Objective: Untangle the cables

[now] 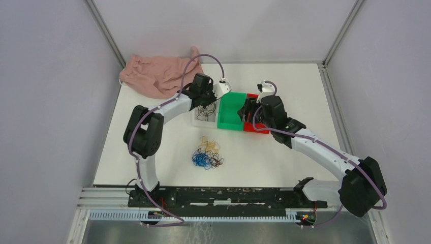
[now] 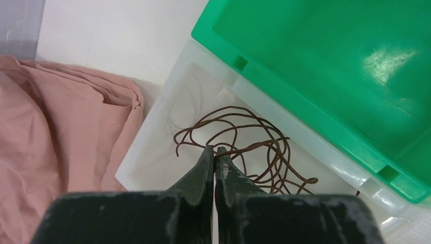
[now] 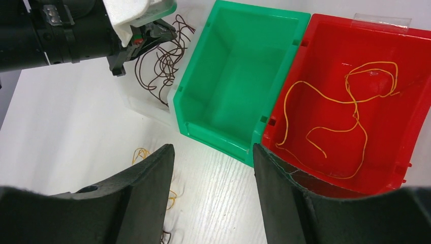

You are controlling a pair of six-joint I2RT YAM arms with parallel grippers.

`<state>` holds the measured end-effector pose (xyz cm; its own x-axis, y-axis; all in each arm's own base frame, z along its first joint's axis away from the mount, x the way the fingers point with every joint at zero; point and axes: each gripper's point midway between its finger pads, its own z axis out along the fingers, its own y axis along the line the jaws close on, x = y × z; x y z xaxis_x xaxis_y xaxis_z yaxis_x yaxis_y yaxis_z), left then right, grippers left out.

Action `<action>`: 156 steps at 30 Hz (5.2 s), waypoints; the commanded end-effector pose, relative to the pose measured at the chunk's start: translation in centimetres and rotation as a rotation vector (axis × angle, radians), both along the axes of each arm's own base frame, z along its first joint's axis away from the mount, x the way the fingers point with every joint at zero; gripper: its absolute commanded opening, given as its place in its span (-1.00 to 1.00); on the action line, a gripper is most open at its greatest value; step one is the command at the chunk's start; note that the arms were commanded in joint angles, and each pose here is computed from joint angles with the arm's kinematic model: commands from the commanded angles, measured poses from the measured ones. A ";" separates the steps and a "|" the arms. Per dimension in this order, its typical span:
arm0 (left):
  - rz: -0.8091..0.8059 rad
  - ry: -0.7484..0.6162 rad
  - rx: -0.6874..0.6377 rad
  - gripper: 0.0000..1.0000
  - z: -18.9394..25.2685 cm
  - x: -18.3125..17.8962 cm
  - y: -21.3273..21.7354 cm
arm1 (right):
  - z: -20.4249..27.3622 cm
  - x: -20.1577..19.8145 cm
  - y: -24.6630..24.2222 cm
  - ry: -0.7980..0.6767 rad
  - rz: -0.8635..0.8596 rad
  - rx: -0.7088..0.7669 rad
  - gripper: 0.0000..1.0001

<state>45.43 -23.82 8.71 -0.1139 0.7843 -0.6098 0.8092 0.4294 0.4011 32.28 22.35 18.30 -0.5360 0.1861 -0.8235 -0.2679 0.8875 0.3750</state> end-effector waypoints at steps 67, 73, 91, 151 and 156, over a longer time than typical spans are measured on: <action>-0.402 -0.065 -0.325 0.64 13.5 -21.5 4.6 | 4.2 -10.8 15.4 -0.002 0.746 0.246 -1.00; -0.459 -0.066 -0.338 0.61 13.8 -22.6 3.7 | 6.4 -11.6 15.8 -0.019 0.778 0.315 -1.00; -0.559 -0.132 -0.324 -0.63 15.0 -24.0 2.4 | 9.4 -12.9 16.6 -0.019 0.844 0.445 -0.94; -0.495 0.180 -0.809 -0.94 30.3 -28.0 -2.5 | 2.9 -8.3 17.2 -0.191 0.414 0.409 0.04; -0.524 0.093 -0.825 -0.94 33.5 -27.8 -2.5 | -1.9 -8.1 15.6 -0.143 0.349 0.333 -0.06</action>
